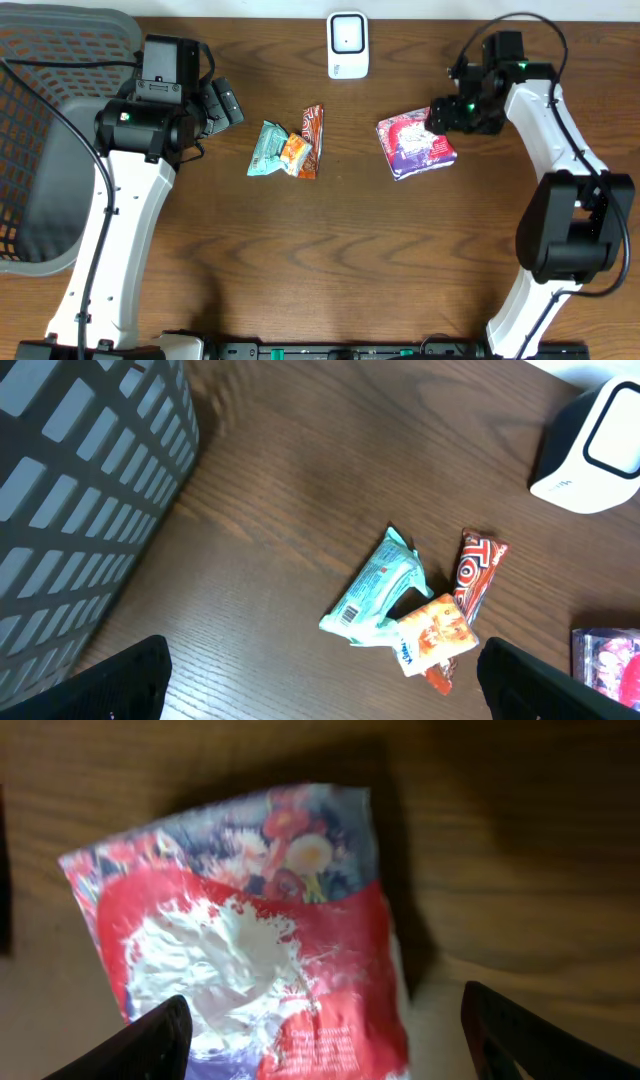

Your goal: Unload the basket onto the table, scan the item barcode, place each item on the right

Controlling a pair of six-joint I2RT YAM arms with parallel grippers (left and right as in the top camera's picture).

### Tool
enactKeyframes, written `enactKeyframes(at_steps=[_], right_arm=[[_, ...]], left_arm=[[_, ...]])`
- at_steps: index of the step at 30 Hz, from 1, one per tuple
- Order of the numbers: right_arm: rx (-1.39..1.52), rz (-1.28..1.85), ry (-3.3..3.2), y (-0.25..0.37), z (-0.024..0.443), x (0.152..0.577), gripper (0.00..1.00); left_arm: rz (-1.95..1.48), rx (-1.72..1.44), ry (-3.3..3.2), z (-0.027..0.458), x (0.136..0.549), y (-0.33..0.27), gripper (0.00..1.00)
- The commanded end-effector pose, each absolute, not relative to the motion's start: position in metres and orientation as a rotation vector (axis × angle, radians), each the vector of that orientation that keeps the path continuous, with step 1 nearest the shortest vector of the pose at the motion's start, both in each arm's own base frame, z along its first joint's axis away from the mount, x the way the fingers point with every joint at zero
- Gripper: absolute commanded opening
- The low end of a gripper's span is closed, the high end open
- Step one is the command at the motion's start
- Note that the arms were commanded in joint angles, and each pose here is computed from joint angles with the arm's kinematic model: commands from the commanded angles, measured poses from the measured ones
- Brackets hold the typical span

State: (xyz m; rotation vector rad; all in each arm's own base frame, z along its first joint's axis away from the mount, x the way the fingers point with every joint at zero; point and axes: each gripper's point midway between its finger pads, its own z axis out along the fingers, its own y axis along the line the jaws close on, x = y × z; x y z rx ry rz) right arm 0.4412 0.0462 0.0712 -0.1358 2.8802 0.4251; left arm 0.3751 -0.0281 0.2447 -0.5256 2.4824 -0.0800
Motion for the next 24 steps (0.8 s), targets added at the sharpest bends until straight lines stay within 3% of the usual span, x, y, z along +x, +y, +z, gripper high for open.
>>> enactKeyframes(at_steps=[1, 2, 8, 12, 19, 24], right_arm=[[-0.23, 0.712, 2.907, 0.07, 0.032, 0.426, 0.78], [-0.229, 0.739, 2.924, 0.073, 0.023, 0.423, 0.74], [-0.179, 0.821, 3.005, 0.088, -0.004, 0.411, 0.03], [-0.088, 0.812, 2.937, 0.094, 0.03, 0.432, 0.01], [-0.012, 0.958, 2.527, 0.127, 0.146, 0.506, 0.01], [0.022, 1.017, 2.315, 0.159, 0.177, 0.548, 0.01]], left_arm=[[-0.074, -0.543, 2.479, 0.245, 0.376, -0.026, 0.98], [-0.074, -0.543, 2.479, 0.245, 0.376, -0.026, 0.98], [-0.074, -0.543, 2.479, 0.245, 0.376, -0.026, 0.98], [-0.074, -0.543, 2.479, 0.245, 0.376, -0.026, 0.98], [-0.074, -0.543, 2.479, 0.245, 0.376, -0.026, 0.98], [-0.074, -0.543, 2.479, 0.245, 0.376, -0.026, 0.98]])
